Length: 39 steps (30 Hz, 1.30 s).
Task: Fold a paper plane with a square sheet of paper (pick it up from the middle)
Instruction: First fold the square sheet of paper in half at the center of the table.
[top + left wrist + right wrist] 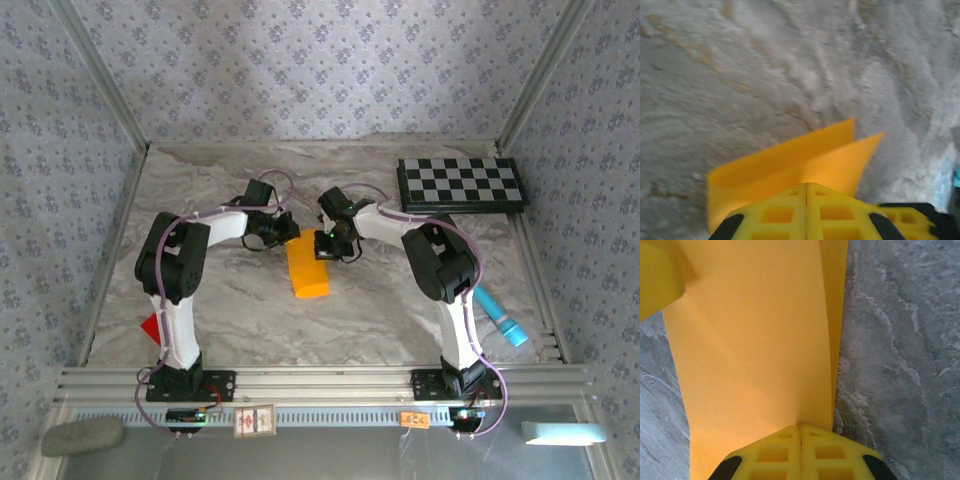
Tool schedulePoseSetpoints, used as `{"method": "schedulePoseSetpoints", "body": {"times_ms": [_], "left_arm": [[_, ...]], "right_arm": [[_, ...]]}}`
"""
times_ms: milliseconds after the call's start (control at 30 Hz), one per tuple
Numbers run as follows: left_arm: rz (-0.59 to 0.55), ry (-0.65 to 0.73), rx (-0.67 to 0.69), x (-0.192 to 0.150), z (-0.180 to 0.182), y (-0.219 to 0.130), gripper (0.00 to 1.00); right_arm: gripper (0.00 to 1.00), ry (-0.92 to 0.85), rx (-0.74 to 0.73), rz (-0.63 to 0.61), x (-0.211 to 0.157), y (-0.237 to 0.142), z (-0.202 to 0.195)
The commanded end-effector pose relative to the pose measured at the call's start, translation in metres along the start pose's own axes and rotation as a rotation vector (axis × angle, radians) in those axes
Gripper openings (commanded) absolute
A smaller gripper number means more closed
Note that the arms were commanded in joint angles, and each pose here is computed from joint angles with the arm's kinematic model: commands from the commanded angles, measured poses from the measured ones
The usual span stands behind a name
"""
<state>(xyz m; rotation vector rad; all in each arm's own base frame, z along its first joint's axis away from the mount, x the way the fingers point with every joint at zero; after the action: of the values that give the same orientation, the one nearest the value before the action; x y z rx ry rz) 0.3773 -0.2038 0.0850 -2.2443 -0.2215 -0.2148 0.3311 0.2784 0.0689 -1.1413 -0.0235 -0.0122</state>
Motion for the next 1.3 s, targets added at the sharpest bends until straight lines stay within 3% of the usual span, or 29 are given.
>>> {"method": "schedulePoseSetpoints", "body": {"times_ms": [0,300,467,667,1000,1267], "left_arm": [[-0.017,-0.015,0.041,0.010,0.014,0.002,0.06],[-0.039,-0.076,0.121,0.027,0.060,-0.009,0.05],[-0.078,-0.051,0.055,0.028,0.032,-0.036,0.06],[-0.127,-0.063,-0.004,0.002,-0.002,-0.066,0.06],[0.048,-0.137,-0.096,-0.067,-0.023,-0.036,0.06],[0.153,-0.146,-0.019,-0.088,-0.004,-0.016,0.05]], "right_arm": [[0.05,0.074,-0.424,0.164,-0.042,0.051,-0.094],[0.05,0.079,-0.438,0.158,-0.043,0.048,-0.097],[0.05,0.082,-0.440,0.153,-0.043,0.047,-0.097],[0.05,0.088,-0.440,0.163,-0.043,0.050,-0.097],[0.05,0.090,-0.444,0.174,-0.043,0.052,-0.097],[0.04,0.085,-0.446,0.180,-0.044,0.054,-0.096]]}}
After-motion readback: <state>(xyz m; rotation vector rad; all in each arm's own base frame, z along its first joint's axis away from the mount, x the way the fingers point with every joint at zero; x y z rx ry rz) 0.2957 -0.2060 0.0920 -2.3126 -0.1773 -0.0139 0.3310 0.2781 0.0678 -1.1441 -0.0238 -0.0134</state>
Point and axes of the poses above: each hand's point on the last joint's axis, 136 mm out from that joint toward the fingers, its own y axis out along the fingers, its own z axis along the line the jaws close on, x = y × z, the point moved 7 cm from there along -y, back along the fingers, and after that the axes turned 8 degrees about y, right-handed, at the moved point
